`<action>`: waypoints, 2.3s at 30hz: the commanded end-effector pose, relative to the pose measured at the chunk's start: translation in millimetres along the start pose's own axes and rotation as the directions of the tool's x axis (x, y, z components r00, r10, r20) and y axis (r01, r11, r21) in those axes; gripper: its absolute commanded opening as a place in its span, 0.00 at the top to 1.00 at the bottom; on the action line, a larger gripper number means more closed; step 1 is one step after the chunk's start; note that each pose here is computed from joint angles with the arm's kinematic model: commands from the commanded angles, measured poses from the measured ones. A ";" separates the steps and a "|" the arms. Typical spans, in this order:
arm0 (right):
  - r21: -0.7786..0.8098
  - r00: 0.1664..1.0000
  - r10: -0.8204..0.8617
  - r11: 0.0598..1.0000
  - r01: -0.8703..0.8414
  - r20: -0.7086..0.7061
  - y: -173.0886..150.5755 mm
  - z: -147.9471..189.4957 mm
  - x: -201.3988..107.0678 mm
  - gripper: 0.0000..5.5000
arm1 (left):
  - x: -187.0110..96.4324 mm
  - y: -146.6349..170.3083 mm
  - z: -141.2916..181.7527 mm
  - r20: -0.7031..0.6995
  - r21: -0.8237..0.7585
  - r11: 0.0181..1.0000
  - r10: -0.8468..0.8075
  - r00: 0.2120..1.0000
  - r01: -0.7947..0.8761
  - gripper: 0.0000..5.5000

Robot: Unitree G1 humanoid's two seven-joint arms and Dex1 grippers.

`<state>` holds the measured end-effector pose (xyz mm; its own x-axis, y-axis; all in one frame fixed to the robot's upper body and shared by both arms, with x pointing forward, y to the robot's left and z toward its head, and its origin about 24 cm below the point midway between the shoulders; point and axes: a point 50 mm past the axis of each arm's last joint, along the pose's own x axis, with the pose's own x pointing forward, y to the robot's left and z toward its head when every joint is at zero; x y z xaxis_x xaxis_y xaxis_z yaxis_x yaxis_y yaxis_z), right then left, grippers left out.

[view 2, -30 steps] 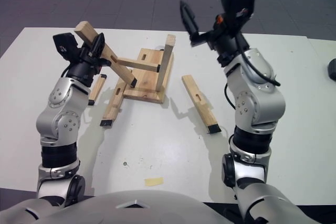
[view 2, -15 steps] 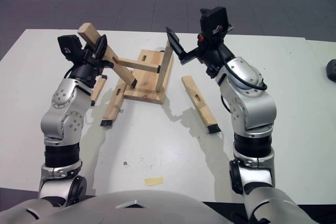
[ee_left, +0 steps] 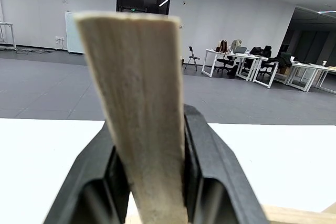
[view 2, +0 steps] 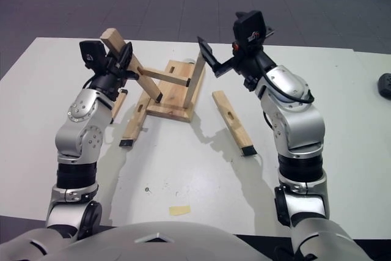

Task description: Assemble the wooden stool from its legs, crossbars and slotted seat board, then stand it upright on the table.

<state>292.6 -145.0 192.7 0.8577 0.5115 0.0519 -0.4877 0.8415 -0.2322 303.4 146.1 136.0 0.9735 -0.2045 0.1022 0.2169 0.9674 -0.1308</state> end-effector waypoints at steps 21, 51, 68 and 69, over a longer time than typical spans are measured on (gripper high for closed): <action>0.020 0.937 0.101 0.995 -0.100 -0.335 0.3 -86.2 -28.3 0.02 | -1.3 -0.1 -42.3 -0.280 0.086 0.995 -0.031 0.960 0.057 0.81; -0.324 0.945 0.219 0.900 -0.292 -0.243 2.8 -27.2 24.5 0.02 | -12.5 0.5 -48.7 -0.376 0.129 0.989 -0.020 0.926 0.074 0.80; 0.016 0.910 0.179 0.980 -0.200 0.374 32.3 106.1 28.6 0.02 | -17.5 7.2 -50.5 -0.391 0.089 0.996 0.056 0.919 -0.022 0.79; 0.030 0.903 0.182 0.977 -0.210 0.389 41.4 112.6 31.0 0.02 | -18.4 6.9 -50.8 -0.391 0.088 0.996 0.057 0.918 -0.024 0.79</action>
<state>290.1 -94.7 277.6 0.6649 0.6697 0.3307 -0.6296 0.7407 -0.2344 304.0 143.7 139.7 0.9750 -0.2219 -0.0113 0.2210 0.9739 -0.0519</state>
